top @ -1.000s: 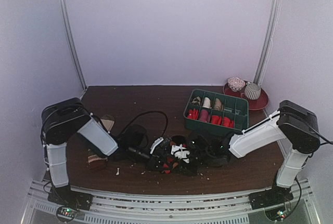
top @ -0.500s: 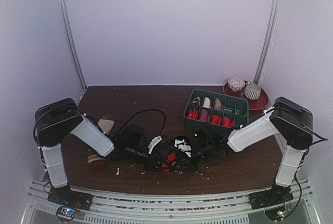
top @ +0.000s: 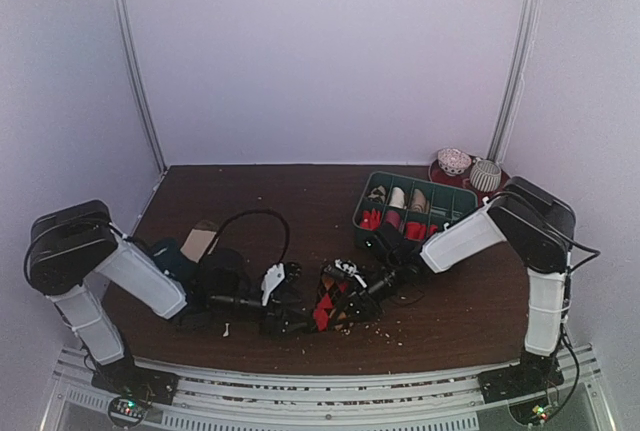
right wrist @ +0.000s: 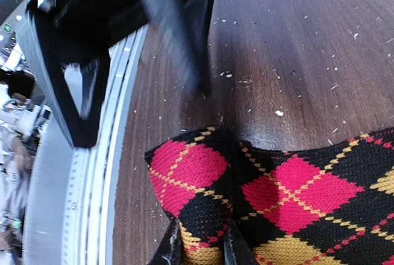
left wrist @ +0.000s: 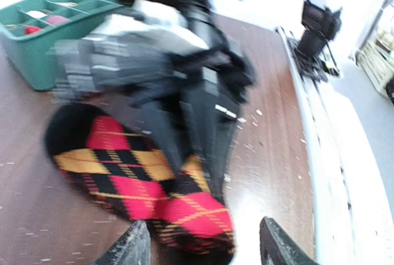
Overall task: Roll the socks
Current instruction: Roll a pair of socks at the center of the board.
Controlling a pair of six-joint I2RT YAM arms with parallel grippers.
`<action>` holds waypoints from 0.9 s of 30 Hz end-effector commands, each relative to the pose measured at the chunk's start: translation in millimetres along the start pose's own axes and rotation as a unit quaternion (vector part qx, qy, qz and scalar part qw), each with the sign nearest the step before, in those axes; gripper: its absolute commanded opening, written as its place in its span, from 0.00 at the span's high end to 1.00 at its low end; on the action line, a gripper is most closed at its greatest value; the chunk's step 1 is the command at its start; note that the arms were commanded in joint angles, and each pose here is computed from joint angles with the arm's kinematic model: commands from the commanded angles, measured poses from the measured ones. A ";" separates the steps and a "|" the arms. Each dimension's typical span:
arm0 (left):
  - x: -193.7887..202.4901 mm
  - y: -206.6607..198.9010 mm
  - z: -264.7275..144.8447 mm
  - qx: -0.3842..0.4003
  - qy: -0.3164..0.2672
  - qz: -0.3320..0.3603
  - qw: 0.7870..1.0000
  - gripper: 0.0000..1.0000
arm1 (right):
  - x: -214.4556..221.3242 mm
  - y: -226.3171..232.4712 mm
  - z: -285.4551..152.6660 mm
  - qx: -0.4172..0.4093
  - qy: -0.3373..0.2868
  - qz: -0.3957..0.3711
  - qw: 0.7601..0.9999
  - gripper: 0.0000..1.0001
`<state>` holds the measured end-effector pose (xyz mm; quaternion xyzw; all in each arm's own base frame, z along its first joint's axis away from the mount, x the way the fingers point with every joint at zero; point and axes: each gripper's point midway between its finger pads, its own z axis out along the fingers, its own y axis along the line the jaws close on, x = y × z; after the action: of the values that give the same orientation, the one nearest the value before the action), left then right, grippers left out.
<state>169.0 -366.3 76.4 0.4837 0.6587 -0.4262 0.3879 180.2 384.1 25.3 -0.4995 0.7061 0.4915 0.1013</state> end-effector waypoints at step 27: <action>65.0 -4.9 44.9 0.006 0.087 0.017 0.996 1.00 | 102.7 -6.9 12.5 -0.032 0.172 0.219 0.960 0.89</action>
<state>156.3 -394.9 29.9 0.5301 0.6421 -0.4079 0.3746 165.0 377.2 22.0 -0.4489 0.7073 0.5445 -0.0403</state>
